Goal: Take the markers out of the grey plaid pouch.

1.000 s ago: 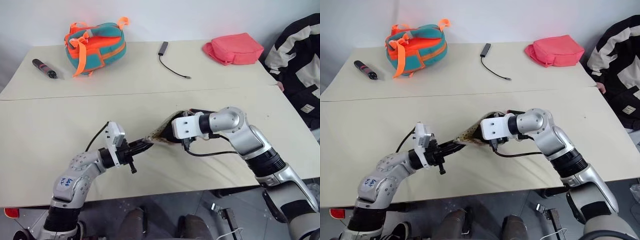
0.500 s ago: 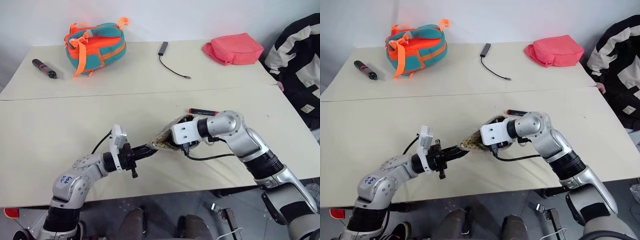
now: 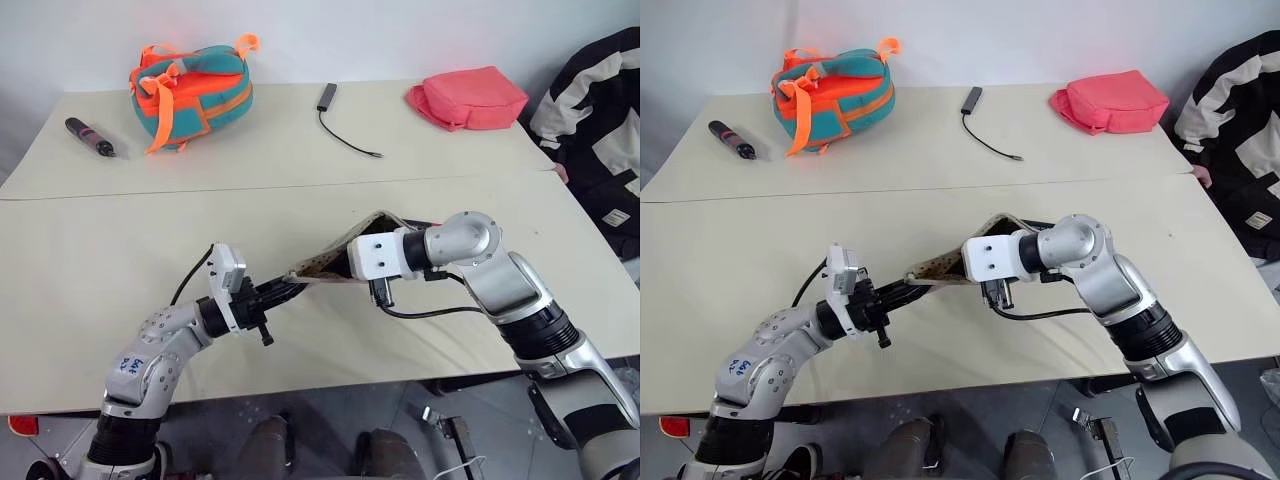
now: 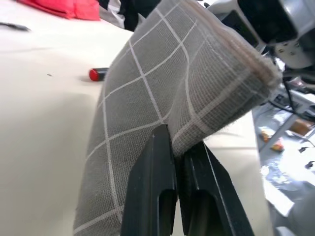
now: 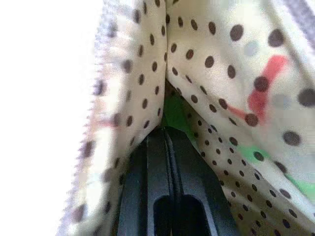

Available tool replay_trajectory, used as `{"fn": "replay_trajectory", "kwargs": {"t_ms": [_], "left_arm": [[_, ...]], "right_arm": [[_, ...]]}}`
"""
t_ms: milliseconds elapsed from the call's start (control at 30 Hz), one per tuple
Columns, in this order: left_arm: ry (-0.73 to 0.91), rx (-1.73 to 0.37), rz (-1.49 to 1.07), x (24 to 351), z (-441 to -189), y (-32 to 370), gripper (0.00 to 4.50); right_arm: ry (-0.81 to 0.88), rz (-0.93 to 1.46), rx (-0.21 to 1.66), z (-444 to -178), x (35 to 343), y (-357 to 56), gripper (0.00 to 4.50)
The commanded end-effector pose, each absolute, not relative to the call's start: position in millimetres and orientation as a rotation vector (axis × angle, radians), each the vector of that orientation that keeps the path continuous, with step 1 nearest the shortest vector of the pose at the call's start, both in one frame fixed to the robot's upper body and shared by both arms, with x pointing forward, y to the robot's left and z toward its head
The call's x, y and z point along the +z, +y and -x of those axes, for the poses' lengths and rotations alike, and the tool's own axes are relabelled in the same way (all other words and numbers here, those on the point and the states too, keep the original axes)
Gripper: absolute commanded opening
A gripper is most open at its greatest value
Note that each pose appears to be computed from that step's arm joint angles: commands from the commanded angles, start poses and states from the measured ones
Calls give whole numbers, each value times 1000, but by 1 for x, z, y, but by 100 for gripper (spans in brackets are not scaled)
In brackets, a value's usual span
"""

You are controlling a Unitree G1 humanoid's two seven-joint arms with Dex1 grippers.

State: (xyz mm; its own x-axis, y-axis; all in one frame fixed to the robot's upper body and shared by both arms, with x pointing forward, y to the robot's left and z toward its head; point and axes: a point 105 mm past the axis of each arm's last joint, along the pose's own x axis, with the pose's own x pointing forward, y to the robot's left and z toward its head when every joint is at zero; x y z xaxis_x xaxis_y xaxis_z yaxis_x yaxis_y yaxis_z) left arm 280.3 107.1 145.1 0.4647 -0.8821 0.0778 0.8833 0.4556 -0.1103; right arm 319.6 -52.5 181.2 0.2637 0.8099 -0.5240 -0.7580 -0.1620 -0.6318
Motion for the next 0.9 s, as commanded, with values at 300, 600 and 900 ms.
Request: {"fn": "replay_trajectory", "kwargs": {"t_ms": [300, 600, 900], "left_arm": [[143, -1259, 420, 150, -256, 101, 0], [276, -1237, 628, 146, -255, 112, 0], [255, -1134, 692, 140, -270, 123, 0]], "right_arm": [[-48, 1059, 1316, -325, 210, -67, 60], [84, 1172, 1309, -323, 196, -76, 194], [138, 1274, 1276, -330, 172, -73, 194]]}}
